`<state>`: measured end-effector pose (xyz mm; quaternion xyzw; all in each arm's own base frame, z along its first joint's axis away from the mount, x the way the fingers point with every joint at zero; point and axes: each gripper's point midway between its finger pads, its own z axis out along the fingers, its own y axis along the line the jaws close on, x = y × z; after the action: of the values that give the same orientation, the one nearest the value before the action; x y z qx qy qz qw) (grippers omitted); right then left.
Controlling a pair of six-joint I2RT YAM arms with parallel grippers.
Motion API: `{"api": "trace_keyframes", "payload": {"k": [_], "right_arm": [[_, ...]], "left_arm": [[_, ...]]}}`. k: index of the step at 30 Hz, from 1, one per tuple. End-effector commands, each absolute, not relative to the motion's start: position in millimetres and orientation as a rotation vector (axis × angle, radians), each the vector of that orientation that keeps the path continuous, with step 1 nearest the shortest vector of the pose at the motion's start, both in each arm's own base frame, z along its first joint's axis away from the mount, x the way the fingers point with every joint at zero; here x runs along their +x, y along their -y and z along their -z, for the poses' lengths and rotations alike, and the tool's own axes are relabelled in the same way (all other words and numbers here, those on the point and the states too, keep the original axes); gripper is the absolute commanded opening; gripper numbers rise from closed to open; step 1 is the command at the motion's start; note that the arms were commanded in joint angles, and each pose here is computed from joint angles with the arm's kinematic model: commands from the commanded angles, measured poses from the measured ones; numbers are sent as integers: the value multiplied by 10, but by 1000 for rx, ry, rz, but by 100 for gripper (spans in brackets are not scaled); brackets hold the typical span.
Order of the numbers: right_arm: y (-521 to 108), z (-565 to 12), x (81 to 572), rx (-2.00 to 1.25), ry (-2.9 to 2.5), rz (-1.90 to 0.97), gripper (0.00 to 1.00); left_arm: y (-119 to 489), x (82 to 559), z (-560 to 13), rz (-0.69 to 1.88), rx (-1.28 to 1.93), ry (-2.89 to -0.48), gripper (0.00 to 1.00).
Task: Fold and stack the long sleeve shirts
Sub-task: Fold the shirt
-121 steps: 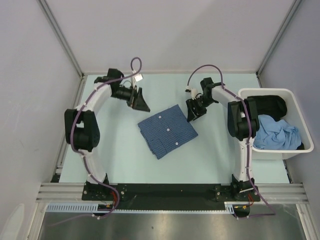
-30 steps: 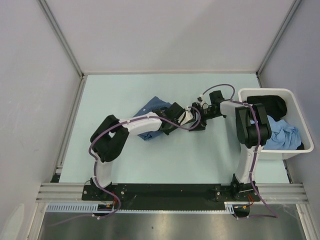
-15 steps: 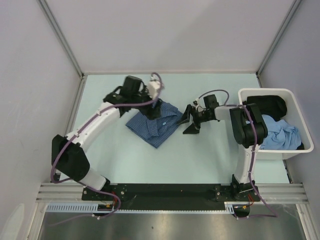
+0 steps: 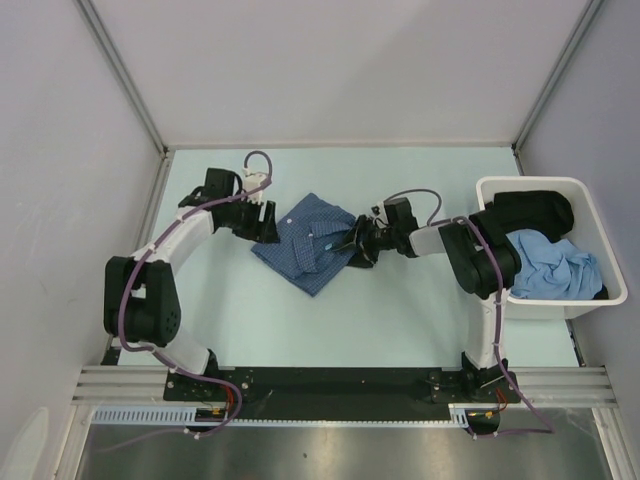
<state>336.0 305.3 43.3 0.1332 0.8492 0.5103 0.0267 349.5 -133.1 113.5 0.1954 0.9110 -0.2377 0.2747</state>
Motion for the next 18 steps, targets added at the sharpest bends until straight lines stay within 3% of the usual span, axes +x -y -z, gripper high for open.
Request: {"api": "trace_keyframes", "payload": {"k": [1, 5, 7, 12, 13, 14, 16, 18], "right_arm": [[-2971, -52, 3495, 524, -2633, -1407, 48], [-2845, -7, 3478, 386, -2665, -1348, 15], [-2792, -19, 3475, 165, -2679, -1336, 0], [-2619, -80, 3024, -233, -2846, -1471, 0], [-2601, -63, 3114, -524, -2753, -1444, 0], [-2497, -100, 2852, -575, -2858, -1493, 0], [-2377, -32, 2876, -968, -2764, -1450, 0], [-2165, -92, 2639, -1160, -2873, -1468, 0]], "left_arm": [[1364, 3553, -1304, 653, 520, -2361, 72], [1358, 3476, -1235, 687, 523, -2368, 73], [1359, 3469, -1254, 698, 538, -2346, 73], [1380, 3467, -1258, 800, 590, -2325, 72], [1412, 3428, -1237, 854, 593, -2336, 72], [1409, 3446, -1265, 864, 607, -2324, 72], [1422, 3406, -1276, 897, 621, -2326, 71], [1435, 3347, -1291, 926, 643, -2319, 70]]}}
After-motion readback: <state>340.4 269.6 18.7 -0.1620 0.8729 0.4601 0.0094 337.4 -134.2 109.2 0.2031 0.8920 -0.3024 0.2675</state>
